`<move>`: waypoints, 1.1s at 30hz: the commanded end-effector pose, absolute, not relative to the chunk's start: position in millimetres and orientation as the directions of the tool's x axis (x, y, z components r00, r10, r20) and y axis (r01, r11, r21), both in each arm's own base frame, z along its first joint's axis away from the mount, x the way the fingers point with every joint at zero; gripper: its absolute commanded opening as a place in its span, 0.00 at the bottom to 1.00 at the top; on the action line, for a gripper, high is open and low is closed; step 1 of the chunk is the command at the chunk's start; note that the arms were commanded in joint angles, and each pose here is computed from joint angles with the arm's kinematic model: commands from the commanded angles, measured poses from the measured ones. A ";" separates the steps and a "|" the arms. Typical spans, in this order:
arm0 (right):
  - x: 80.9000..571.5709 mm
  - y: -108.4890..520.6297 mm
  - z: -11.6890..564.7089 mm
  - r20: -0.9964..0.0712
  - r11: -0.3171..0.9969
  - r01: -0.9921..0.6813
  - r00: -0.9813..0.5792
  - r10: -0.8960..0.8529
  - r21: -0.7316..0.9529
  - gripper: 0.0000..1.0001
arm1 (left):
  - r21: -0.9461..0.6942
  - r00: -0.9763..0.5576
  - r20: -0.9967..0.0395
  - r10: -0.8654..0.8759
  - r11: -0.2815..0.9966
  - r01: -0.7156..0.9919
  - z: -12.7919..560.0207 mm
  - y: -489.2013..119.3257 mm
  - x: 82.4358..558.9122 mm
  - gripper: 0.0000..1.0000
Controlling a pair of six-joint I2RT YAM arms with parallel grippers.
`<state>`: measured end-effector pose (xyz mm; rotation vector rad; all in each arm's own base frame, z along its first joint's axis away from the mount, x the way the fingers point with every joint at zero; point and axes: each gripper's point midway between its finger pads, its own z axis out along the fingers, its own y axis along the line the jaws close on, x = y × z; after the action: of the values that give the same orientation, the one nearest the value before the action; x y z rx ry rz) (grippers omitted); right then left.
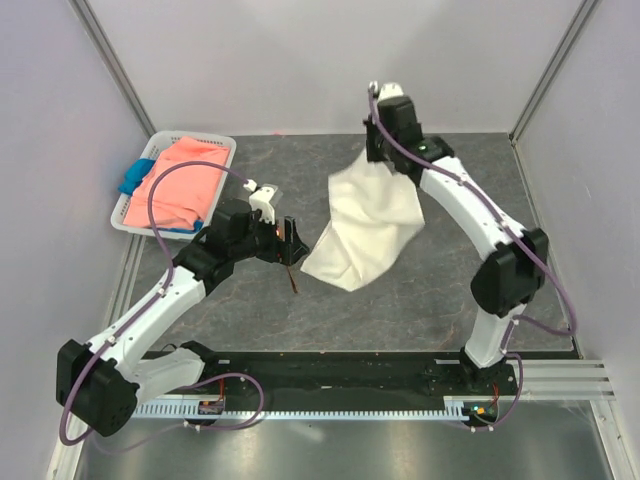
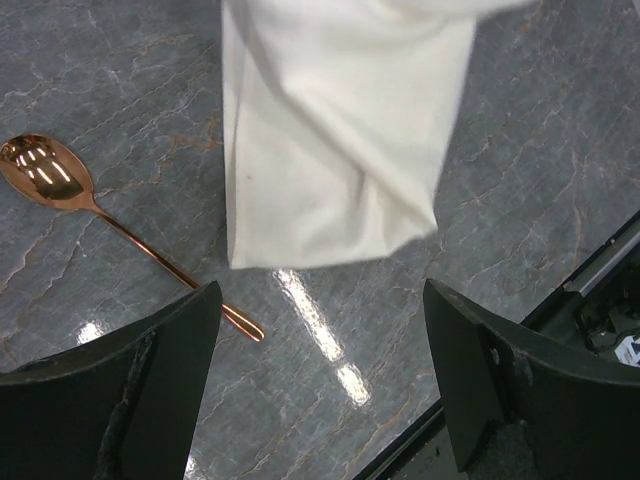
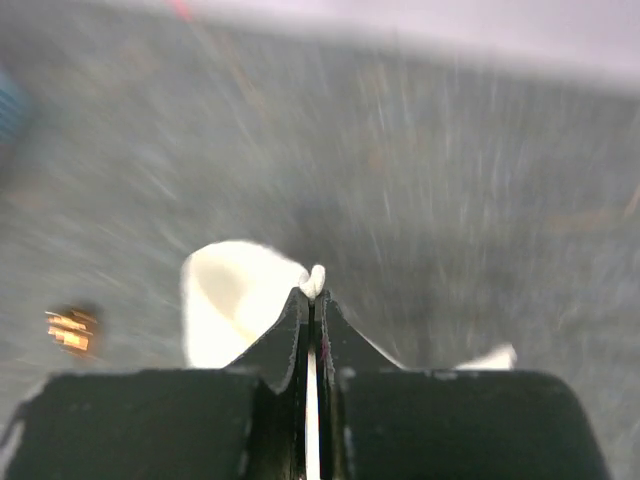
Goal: Fold the napkin, place the utensils inside, and roll it up
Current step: Flatten the napkin out
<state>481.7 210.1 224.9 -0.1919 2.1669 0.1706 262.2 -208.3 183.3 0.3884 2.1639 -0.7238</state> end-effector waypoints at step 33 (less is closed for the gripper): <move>229.5 312.4 118.7 -0.685 0.721 -0.528 -0.722 -0.102 0.449 0.00 | -0.634 -0.657 -0.684 -0.316 0.703 0.322 163.4 -239.7 237.1 0.82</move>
<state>253.6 262.4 118.3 -0.3882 2.3078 0.6564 224.4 -247.7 147.8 0.1548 2.1690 -0.9704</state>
